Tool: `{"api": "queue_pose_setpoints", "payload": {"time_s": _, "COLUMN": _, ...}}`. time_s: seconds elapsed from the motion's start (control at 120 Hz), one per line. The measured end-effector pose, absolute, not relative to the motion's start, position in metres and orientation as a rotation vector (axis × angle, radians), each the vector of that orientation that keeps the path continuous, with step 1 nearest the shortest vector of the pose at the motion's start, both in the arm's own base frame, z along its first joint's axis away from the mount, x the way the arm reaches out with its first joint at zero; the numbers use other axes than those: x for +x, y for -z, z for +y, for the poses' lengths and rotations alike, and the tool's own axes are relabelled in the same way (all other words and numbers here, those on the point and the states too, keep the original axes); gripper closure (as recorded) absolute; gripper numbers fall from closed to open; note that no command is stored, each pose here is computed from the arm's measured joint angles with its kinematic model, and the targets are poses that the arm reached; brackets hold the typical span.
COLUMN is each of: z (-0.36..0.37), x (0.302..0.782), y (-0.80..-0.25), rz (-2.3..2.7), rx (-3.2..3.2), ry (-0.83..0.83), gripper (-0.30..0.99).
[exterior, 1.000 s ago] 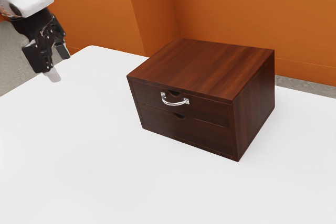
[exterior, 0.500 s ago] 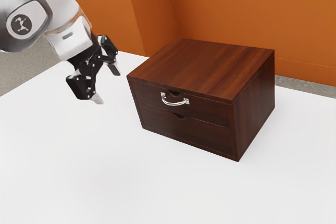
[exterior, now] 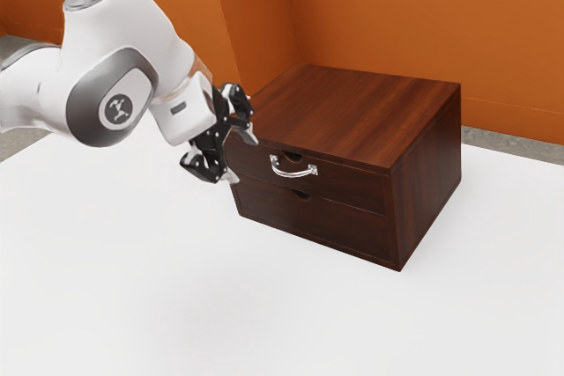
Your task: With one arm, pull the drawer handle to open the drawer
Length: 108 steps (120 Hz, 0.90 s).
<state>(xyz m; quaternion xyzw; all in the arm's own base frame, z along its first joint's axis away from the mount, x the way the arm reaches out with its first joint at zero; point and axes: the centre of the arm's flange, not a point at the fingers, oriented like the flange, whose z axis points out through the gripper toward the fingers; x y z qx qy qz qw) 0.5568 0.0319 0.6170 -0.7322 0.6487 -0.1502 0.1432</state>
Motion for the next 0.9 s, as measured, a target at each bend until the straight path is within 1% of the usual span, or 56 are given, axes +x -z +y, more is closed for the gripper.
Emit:
{"api": "queue_pose_setpoints", "payload": {"time_s": 0.142, "z": 0.028, "x": 0.564, "y": -0.611, "rz": 1.869, "rx": -2.105, "ry": 0.473, "gripper": 0.34}}
{"api": "queue_pose_setpoints", "payload": {"time_s": 0.3, "z": 0.026, "x": 0.57, "y": -0.599, "rz": 1.877, "rx": -2.102, "ry": 0.473, "gripper": 0.39}}
{"api": "queue_pose_setpoints", "payload": {"time_s": 0.425, "z": 0.023, "x": 0.576, "y": -0.583, "rz": 1.887, "rx": -2.1, "ry": 0.455, "gripper": 0.41}}
{"api": "queue_pose_setpoints", "payload": {"time_s": 0.733, "z": 0.023, "x": 0.592, "y": -0.565, "rz": 1.877, "rx": -2.092, "ry": 0.445, "gripper": 0.43}}
{"api": "queue_pose_setpoints", "payload": {"time_s": 0.775, "z": 0.023, "x": 0.595, "y": -0.563, "rz": 1.875, "rx": -2.088, "ry": 0.444, "gripper": 0.41}}
{"api": "queue_pose_setpoints", "payload": {"time_s": 0.9, "z": 0.02, "x": 0.598, "y": -0.565, "rz": 1.872, "rx": -2.077, "ry": 0.458, "gripper": 0.44}}
